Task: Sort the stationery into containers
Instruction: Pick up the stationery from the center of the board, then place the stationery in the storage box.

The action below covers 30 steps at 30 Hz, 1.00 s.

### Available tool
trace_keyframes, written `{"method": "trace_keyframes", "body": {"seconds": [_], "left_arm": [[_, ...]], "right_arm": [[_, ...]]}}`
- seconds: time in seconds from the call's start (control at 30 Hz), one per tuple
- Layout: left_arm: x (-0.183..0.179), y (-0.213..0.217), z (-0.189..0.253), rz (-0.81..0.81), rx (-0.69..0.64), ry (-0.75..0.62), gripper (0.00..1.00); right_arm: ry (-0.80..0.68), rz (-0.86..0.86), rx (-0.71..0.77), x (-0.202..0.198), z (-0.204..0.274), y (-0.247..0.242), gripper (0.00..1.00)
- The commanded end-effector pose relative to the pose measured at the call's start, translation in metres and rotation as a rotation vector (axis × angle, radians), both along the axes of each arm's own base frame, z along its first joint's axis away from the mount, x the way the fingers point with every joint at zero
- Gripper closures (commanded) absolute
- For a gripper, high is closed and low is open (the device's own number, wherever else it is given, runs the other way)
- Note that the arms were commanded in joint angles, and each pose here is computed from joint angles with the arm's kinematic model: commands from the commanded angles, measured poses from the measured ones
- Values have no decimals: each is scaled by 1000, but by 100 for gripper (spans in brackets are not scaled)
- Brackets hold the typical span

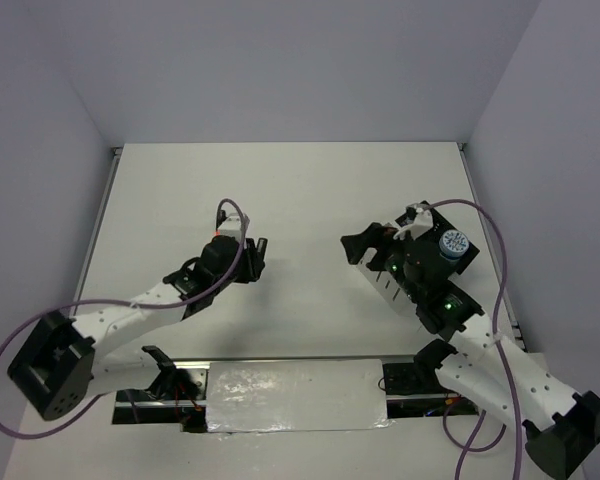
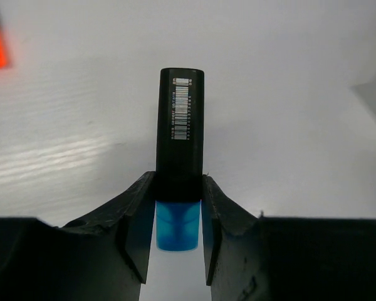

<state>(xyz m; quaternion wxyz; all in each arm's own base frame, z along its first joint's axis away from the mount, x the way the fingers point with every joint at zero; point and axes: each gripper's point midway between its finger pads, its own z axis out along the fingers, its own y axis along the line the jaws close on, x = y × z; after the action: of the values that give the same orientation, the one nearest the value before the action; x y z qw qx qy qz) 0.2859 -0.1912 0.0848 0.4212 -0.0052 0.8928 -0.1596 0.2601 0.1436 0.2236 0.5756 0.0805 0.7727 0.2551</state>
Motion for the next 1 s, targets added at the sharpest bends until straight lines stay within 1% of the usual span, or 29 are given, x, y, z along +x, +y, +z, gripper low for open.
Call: {"method": "trace_keyframes", "body": {"seconds": [0.0, 0.03, 0.07, 0.1, 0.13, 0.2, 0.23, 0.3, 0.43, 0.73, 0.77, 0.8, 0.83, 0.87, 0.9, 0.93, 0.97], "left_arm": [[-12, -38, 53, -229, -160, -205, 100], [-17, -43, 61, -263, -183, -235, 100], [-20, -48, 74, -296, -216, -288, 100], [-25, -50, 88, -327, -240, -339, 100], [-32, -52, 87, -352, -251, -350, 100], [-41, -56, 105, -397, -297, -412, 100], [-46, -59, 107, -422, -308, -418, 100], [-50, -60, 114, -439, -319, -435, 100], [-57, -66, 121, -489, -343, -443, 100], [-75, -80, 128, -582, -397, -452, 100], [-78, -83, 127, -593, -401, -449, 100], [-79, -84, 129, -599, -405, -456, 100], [-79, -84, 129, -600, -407, -456, 100], [-81, -87, 129, -612, -409, -455, 100], [-82, -88, 131, -616, -410, -458, 100], [-81, -89, 129, -615, -404, -451, 98], [-80, -88, 128, -608, -397, -449, 85]], "right_arm": [[-12, 288, 190, -13, 12, 64, 2], [-34, 333, 218, -16, 20, 77, 2], [1, 355, 219, -16, 10, 87, 2], [6, 376, 222, -17, 9, 95, 3], [-16, 395, 236, -17, 16, 103, 3], [4, 451, 232, -24, 10, 125, 3], [2, 484, 235, -27, 11, 138, 4], [-10, 503, 247, -28, 18, 148, 4], [16, 541, 251, -30, 13, 166, 6], [-13, 503, 246, -14, 14, 173, 9], [-19, 499, 245, -12, 18, 174, 12], [-6, 496, 235, -9, 13, 177, 16], [-7, 498, 233, -7, 15, 180, 26], [-12, 500, 237, -5, 16, 182, 33], [-1, 511, 234, -4, 12, 186, 42], [-4, 538, 242, -6, 16, 190, 66], [-2, 555, 242, -8, 16, 193, 85]]}}
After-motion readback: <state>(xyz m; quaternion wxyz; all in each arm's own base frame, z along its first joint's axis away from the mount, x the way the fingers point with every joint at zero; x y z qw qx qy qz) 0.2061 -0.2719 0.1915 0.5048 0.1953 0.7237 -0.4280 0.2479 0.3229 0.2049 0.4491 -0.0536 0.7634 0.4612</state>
